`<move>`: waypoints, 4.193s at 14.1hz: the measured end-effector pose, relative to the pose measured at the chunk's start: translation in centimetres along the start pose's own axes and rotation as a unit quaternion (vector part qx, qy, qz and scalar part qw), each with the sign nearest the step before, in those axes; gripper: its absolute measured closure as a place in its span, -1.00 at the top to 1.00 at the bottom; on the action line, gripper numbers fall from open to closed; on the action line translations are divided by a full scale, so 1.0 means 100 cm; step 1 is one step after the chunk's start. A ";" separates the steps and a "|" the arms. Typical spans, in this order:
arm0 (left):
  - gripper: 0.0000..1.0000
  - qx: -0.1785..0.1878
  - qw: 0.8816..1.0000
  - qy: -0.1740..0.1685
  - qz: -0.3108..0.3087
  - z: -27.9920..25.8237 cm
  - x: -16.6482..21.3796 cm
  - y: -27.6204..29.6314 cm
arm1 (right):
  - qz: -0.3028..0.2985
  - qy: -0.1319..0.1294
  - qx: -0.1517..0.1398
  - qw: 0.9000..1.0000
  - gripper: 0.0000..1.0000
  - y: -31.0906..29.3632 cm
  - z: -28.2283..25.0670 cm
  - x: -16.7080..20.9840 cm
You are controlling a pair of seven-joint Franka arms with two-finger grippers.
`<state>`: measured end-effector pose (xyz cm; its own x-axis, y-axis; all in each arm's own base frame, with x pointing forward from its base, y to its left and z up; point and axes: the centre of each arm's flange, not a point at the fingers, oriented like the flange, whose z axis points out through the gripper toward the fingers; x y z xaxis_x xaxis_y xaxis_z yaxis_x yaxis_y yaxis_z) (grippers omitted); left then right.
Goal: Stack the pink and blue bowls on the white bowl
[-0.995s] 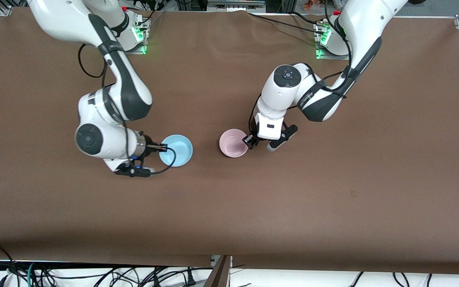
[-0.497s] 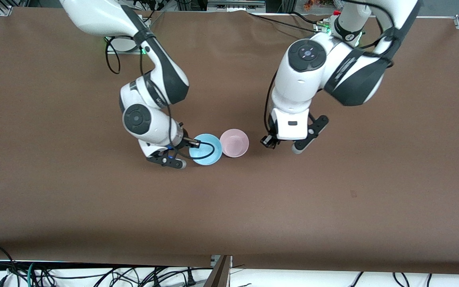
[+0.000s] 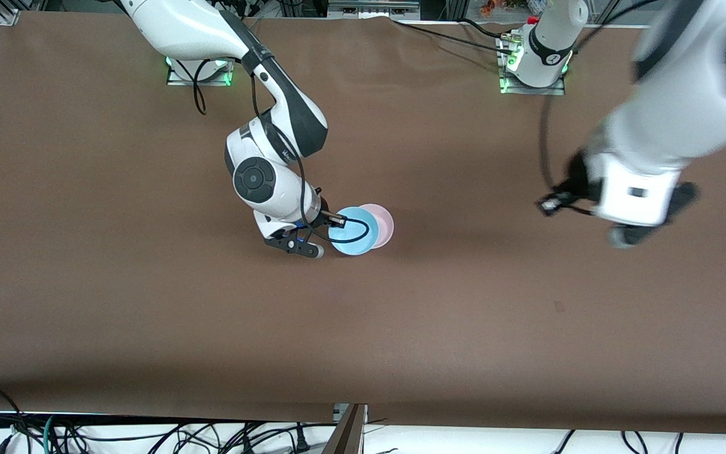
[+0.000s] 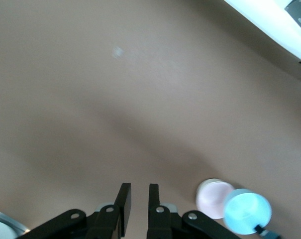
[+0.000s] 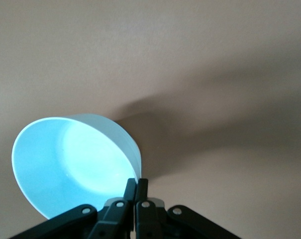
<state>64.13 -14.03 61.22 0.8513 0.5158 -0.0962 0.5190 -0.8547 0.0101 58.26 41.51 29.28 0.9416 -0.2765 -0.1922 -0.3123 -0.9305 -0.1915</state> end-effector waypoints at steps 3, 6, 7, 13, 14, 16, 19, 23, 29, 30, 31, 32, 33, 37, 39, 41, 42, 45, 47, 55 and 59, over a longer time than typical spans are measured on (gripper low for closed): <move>-0.52 0.013 0.997 -0.016 0.068 -0.019 0.049 -0.090 | 0.000 -0.006 0.001 1.000 -0.96 -0.005 0.011 -0.006; -0.46 0.020 0.992 -0.035 0.122 -0.008 0.077 -0.137 | -0.001 -0.008 0.002 1.000 -0.96 -0.008 0.020 -0.010; -0.46 0.024 0.990 -0.039 0.135 -0.001 0.080 -0.144 | -0.002 -0.008 0.004 1.000 -0.96 -0.010 0.023 -0.012; -0.45 0.060 0.985 0.005 0.159 0.023 0.047 -0.130 | -0.004 -0.010 0.001 1.000 -0.96 -0.014 0.035 -0.018; -0.43 0.068 0.985 0.014 0.160 0.028 0.038 -0.129 | -0.003 -0.010 0.001 1.000 -0.96 -0.014 0.035 -0.018; -0.40 0.085 0.983 0.025 0.163 0.039 0.023 -0.130 | -0.003 -0.010 0.001 1.000 -0.96 -0.014 0.035 -0.018; -0.30 0.091 0.983 0.036 0.157 0.046 0.023 -0.140 | -0.004 -0.011 0.000 1.000 -0.96 -0.014 0.037 -0.019; -0.05 0.069 0.987 0.031 0.142 0.056 0.037 -0.158 | -0.006 -0.010 0.001 1.000 -0.96 -0.016 0.044 -0.021; 0.21 0.064 0.985 0.041 0.155 0.059 0.033 -0.144 | -0.007 -0.012 -0.002 1.000 -0.96 -0.016 0.050 -0.022; 0.22 0.062 0.985 0.039 0.156 0.060 0.031 -0.140 | -0.007 -0.012 -0.002 1.000 -0.96 -0.016 0.050 -0.023; 0.30 0.055 0.986 0.035 0.156 0.062 0.029 -0.136 | -0.007 -0.012 -0.002 1.000 -0.96 -0.016 0.051 -0.023; 0.32 0.044 0.985 0.031 0.162 0.062 0.028 -0.133 | -0.007 -0.012 -0.002 1.000 -0.96 -0.016 0.051 -0.023; 0.35 0.037 0.983 0.031 0.179 0.060 0.028 -0.133 | -0.007 -0.012 -0.002 1.000 -0.96 -0.016 0.051 -0.023; 0.49 0.021 0.973 0.042 0.226 0.052 0.022 -0.161 | -0.006 -0.013 -0.005 1.000 -0.96 -0.014 0.055 -0.022; 0.62 0.017 0.972 0.044 0.230 0.054 0.013 -0.168 | -0.004 -0.015 -0.007 1.000 -0.90 -0.013 0.060 -0.021; 0.74 0.017 0.971 0.046 0.232 0.057 0.011 -0.166 | -0.003 -0.014 -0.007 1.000 -0.57 -0.013 0.061 -0.020; 0.85 0.016 0.971 0.048 0.232 0.057 0.013 -0.166 | -0.003 -0.012 -0.006 1.000 -0.35 -0.013 0.060 -0.020; 1.00 0.013 0.971 0.057 0.233 0.054 0.021 -0.159 | -0.001 -0.003 -0.002 1.000 0.25 -0.012 0.051 -0.012; 1.00 0.013 0.970 0.057 0.235 0.049 0.026 -0.153 | -0.008 0.021 -0.010 1.000 0.67 -0.004 0.034 0.003; 1.00 0.015 0.969 0.052 0.239 0.051 0.029 -0.145 | -0.201 0.010 -0.123 0.972 1.00 0.141 -0.127 0.102; 1.00 0.016 0.969 0.050 0.241 0.052 0.028 -0.142 | -0.208 -0.010 -0.139 0.968 1.00 0.216 -0.241 0.098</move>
<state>58.75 -0.71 55.60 0.9982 0.0586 0.0084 0.0586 -0.9983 -0.0007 63.73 12.90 46.44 0.9754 0.1379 -0.1722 0.1416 -0.9899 0.0092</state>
